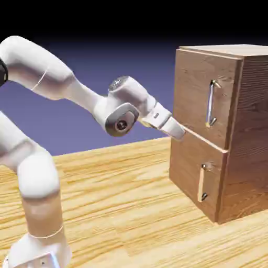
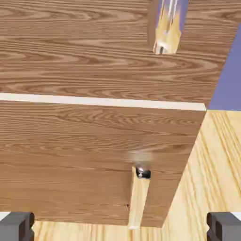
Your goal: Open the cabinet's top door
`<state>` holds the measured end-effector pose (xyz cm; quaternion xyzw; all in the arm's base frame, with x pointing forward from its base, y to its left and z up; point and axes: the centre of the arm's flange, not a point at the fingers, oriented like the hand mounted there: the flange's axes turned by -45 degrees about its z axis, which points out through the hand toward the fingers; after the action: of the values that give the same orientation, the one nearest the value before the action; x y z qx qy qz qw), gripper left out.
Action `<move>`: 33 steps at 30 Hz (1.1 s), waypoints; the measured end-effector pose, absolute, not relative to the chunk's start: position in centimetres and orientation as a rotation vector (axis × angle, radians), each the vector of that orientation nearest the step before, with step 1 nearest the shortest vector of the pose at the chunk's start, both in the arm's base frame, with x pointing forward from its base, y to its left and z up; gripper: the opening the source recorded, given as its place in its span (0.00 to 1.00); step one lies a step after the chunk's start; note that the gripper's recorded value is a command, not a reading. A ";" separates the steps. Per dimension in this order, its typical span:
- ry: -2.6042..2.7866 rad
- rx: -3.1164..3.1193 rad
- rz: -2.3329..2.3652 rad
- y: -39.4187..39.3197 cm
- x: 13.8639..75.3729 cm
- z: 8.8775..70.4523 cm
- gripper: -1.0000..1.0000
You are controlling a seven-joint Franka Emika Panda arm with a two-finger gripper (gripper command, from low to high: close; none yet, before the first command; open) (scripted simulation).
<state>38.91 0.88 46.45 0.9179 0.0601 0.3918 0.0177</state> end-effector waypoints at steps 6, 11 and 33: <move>0.662 2.640 1.213 2.6 38.5 49.3 1.00; 0.989 2.408 1.184 3.5 37.9 51.4 1.00; 1.709 1.206 0.829 2.4 36.6 55.7 1.00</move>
<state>36.58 2.35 55.70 0.4836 0.6854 0.3323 0.4312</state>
